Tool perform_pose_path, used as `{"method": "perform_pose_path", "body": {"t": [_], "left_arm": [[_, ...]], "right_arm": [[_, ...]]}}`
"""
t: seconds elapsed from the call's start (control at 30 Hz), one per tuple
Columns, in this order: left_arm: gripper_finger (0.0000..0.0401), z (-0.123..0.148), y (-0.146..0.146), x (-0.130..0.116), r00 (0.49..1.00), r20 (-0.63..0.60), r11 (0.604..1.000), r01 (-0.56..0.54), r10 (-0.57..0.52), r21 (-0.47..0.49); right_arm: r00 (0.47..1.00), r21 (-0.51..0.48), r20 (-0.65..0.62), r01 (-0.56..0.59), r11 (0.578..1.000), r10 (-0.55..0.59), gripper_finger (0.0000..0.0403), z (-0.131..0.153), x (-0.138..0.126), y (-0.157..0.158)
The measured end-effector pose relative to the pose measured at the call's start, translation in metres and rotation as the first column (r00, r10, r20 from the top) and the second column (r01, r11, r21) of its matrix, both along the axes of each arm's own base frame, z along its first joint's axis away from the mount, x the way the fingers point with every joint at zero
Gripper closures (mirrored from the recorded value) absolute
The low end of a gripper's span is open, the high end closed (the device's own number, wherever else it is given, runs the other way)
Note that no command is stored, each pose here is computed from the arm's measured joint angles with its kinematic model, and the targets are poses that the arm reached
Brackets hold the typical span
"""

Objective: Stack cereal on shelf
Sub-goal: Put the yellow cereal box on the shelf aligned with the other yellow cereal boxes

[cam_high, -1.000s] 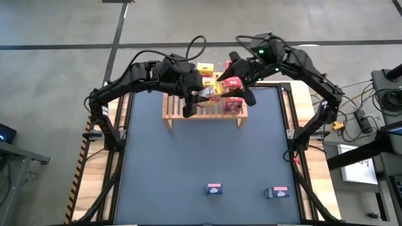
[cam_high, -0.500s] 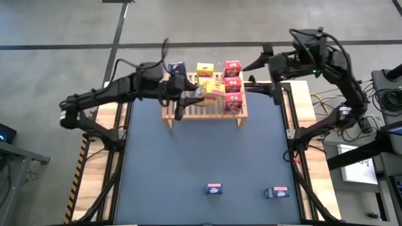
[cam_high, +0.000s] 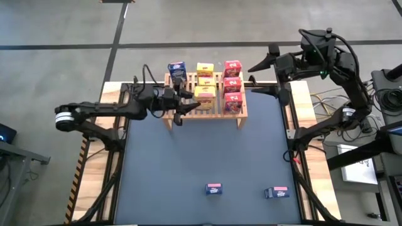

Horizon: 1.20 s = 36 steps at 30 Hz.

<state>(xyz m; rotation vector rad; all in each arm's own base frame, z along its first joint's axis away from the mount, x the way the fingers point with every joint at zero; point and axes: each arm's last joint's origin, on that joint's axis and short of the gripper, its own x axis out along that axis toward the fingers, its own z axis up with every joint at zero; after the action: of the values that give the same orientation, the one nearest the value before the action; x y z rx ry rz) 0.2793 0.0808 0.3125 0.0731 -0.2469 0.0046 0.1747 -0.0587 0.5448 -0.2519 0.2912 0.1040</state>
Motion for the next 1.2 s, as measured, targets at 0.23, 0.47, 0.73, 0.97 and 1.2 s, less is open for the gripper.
{"method": "perform_pose_path", "body": {"t": [0.23,0.47,0.73,0.97,1.2], "left_arm": [[0.0258,-0.051,0.018,0.01,0.998,0.051,0.999,0.025,-0.023,-0.045],[0.0258,-0.076,0.028,0.03,0.999,0.015,0.997,0.04,-0.039,-0.06],[0.0258,-0.088,0.029,0.03,0.999,-0.02,0.997,0.026,-0.028,-0.073],[0.0258,-0.087,0.024,0.012,0.999,0.007,0.997,-0.032,0.032,-0.065],[0.0258,-0.093,0.023,0.007,0.998,-0.01,0.995,-0.057,0.056,-0.076]], "right_arm": [[1.0,0.005,-0.02,-0.002,1.0,0.002,0.0104,-0.003,0.005,-0.002],[0.999,0.016,-0.04,-0.008,1.0,0.009,0.0104,-0.006,0.01,-0.004],[0.998,0.026,-0.068,-0.008,1.0,0.009,0.0104,-0.009,0.01,-0.004],[0.997,0.018,-0.07,-0.011,1.0,0.013,0.0106,-0.01,0.011,-0.004],[0.996,0.019,-0.088,-0.014,1.0,0.016,0.0106,-0.014,0.015,-0.006]]}}
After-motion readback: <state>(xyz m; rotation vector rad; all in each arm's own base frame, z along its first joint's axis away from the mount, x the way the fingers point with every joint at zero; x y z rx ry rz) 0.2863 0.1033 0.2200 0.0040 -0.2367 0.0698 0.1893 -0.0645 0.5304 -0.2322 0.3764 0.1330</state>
